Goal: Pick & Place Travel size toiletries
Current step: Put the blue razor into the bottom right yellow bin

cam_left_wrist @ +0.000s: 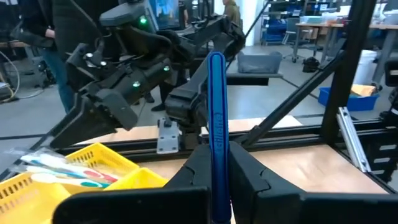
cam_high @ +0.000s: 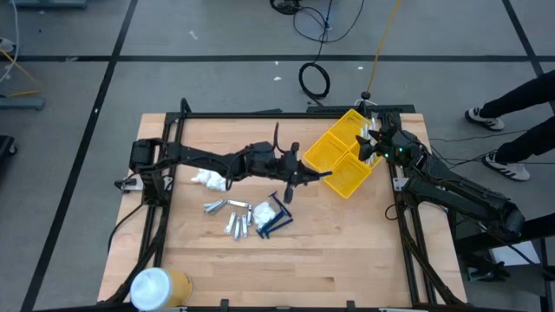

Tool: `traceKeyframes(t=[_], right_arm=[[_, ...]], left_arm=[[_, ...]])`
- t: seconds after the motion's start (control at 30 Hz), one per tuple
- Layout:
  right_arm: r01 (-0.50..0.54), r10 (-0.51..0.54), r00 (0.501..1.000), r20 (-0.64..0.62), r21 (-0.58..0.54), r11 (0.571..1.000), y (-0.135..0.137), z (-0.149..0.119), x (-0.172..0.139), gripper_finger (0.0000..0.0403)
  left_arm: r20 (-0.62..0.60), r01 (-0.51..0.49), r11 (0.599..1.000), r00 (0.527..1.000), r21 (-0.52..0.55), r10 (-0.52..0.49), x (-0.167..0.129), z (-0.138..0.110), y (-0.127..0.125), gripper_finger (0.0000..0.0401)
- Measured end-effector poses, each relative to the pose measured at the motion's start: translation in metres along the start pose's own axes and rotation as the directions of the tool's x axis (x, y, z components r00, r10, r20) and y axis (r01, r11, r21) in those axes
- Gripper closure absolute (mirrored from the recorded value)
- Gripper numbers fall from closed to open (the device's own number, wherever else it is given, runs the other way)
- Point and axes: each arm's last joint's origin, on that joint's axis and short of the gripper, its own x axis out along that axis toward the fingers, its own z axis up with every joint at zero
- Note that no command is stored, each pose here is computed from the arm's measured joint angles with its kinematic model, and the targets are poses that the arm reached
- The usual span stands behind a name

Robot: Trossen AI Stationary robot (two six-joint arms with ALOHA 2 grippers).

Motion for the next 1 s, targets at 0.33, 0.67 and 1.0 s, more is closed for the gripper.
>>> traceKeyframes(t=[0.33,0.67,1.0], right_arm=[[-0.03,0.024,0.997,0.076,0.085,0.996,0.002,0.008,0.0,0.0138],[-0.09,0.07,0.979,0.193,0.096,0.991,0.006,0.02,-0.001,0.0136],[-0.426,0.413,0.904,0.108,0.305,0.852,0.012,-0.013,0.011,0.0137]], left_arm=[[0.007,-0.067,0.997,0.998,-0.022,0.067,0.004,-0.02,0.021,0.0391],[0.047,-0.105,0.989,0.993,-0.106,0.11,0.012,-0.054,0.041,0.0391],[0.053,-0.089,0.992,0.994,-0.085,0.093,0.014,-0.053,0.034,0.0391]])
